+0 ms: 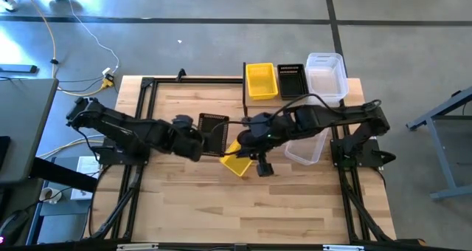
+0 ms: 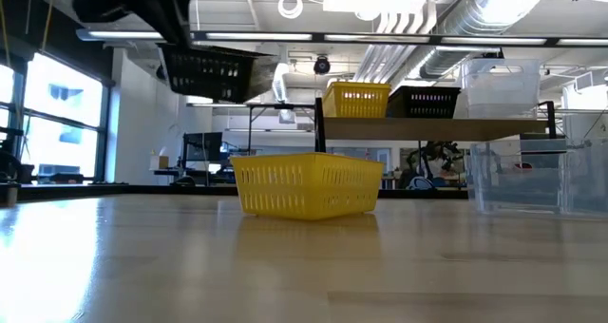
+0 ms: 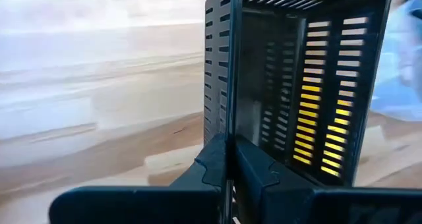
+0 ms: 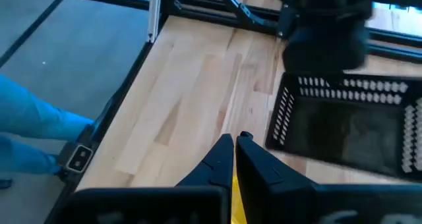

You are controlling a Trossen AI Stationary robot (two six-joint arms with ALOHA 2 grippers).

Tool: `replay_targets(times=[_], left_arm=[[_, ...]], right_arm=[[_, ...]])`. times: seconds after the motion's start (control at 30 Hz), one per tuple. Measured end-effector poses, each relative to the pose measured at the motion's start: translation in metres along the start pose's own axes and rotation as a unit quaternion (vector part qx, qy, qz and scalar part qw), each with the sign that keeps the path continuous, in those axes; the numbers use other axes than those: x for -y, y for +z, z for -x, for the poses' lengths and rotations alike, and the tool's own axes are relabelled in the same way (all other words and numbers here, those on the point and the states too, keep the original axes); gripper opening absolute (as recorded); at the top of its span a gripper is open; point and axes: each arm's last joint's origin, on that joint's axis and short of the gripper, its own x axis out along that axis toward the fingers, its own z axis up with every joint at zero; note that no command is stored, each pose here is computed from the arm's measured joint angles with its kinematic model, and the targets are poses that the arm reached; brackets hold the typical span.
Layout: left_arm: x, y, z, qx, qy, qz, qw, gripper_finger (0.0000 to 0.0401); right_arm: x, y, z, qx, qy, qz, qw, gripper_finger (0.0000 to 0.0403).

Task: Stack baskets on shelf by color
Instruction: Stack the black bin on top of the other stacked black bins on the shelf

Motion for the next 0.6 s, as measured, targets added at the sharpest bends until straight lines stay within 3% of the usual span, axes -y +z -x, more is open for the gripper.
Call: replay_targets(times=[0.6], left_arm=[[0.019, 0.026, -0.013, 0.005, -0.07, 0.021, 0.997, 0.0001]], right_arm=[[0.01, -0.012, -0.067, -0.057, -0.024, 0.055, 0.997, 0.0017]])
